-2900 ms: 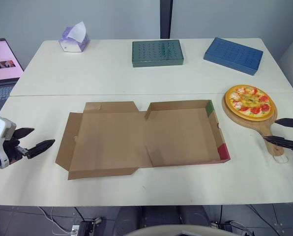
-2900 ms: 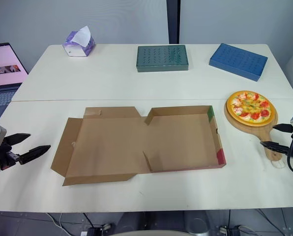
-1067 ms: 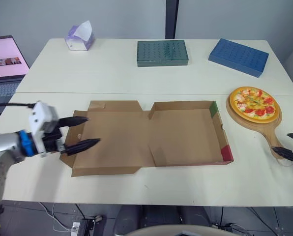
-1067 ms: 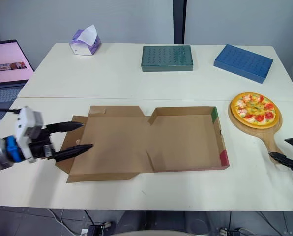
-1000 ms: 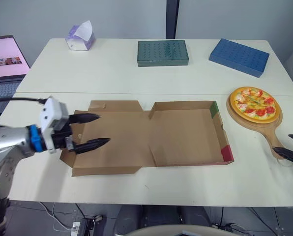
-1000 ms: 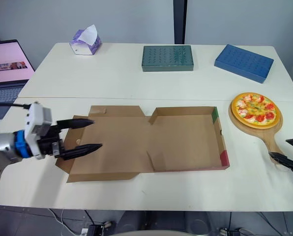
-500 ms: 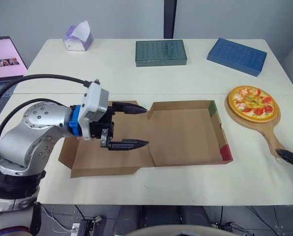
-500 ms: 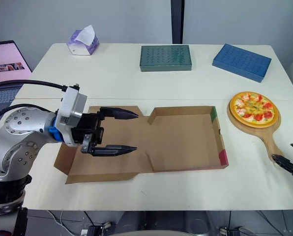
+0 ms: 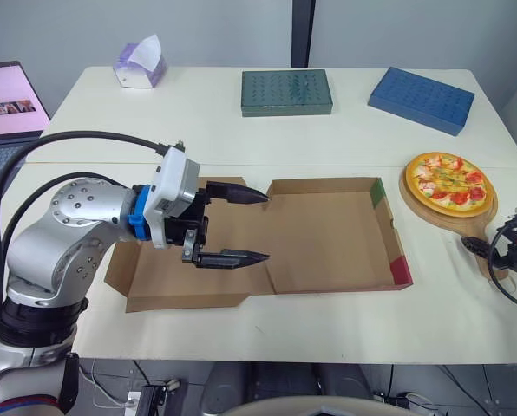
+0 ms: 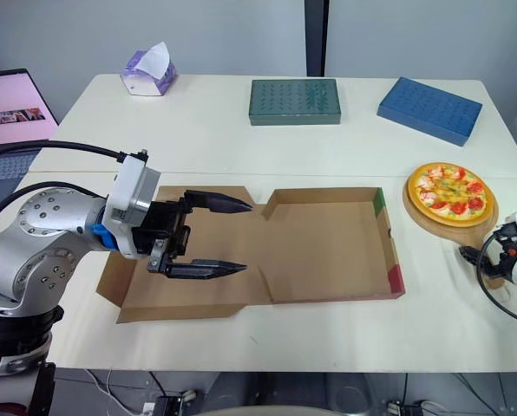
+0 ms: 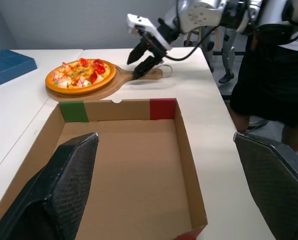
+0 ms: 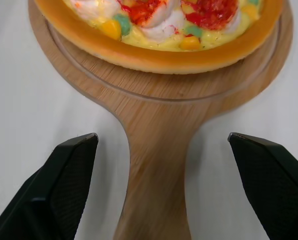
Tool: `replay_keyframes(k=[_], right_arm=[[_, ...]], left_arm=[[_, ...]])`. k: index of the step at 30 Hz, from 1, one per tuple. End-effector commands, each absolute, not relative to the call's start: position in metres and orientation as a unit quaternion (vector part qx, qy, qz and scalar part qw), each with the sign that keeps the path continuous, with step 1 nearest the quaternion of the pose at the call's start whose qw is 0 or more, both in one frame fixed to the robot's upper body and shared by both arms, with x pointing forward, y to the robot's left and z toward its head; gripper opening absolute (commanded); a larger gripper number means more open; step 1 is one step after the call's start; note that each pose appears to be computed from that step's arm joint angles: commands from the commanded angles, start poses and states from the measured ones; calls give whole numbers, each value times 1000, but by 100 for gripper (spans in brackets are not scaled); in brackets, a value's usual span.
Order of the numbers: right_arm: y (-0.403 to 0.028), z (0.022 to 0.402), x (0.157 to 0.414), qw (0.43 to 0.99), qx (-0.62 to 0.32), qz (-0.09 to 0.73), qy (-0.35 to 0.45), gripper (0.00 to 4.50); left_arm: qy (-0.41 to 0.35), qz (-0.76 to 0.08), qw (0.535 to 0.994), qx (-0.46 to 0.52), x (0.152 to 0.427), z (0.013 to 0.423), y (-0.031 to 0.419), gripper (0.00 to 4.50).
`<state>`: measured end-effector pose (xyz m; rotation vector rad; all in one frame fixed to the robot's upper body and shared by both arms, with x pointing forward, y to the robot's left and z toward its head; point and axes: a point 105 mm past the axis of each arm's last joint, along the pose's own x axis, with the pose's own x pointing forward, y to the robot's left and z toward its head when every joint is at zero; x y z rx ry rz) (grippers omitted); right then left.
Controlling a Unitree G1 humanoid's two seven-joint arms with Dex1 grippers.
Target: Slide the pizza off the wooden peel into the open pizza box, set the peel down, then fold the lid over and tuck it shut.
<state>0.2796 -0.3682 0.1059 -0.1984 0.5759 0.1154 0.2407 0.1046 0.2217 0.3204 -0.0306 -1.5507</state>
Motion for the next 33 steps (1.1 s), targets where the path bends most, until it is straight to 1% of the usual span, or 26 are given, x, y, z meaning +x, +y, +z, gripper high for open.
replay_keyframes(k=[1, 6, 10, 13, 18, 19, 20, 23, 27, 33], right_arm=[[-380, 111, 285, 955, -80, 31, 285, 448], [-374, 98, 285, 947, -46, 51, 314, 448], [-369, 89, 284, 942, -46, 65, 325, 448], [-367, 83, 284, 940, -57, 71, 329, 388], [-363, 81, 287, 944, -44, 75, 317, 208], [-364, 81, 287, 945, -44, 73, 315, 176], [-364, 81, 288, 947, -39, 70, 311, 156], [-367, 93, 293, 959, -39, 62, 273, 156], [-361, 128, 305, 982, -50, 72, 165, 156], [-361, 162, 308, 992, -64, 61, 87, 156]], left_arm=[[-36, -705, 692, 150, 236, 230, 99, 450], [-52, -710, 688, 142, 235, 232, 96, 450], [-57, -709, 688, 145, 236, 233, 95, 450], [-60, -707, 690, 144, 238, 234, 95, 450], [-59, -702, 694, 147, 241, 234, 96, 450], [-59, -701, 695, 148, 241, 235, 96, 450], [-58, -701, 695, 148, 241, 235, 97, 450], [-53, -693, 703, 151, 244, 234, 100, 450], [-53, -675, 719, 155, 250, 236, 106, 450], [-54, -661, 732, 157, 254, 239, 112, 450]])
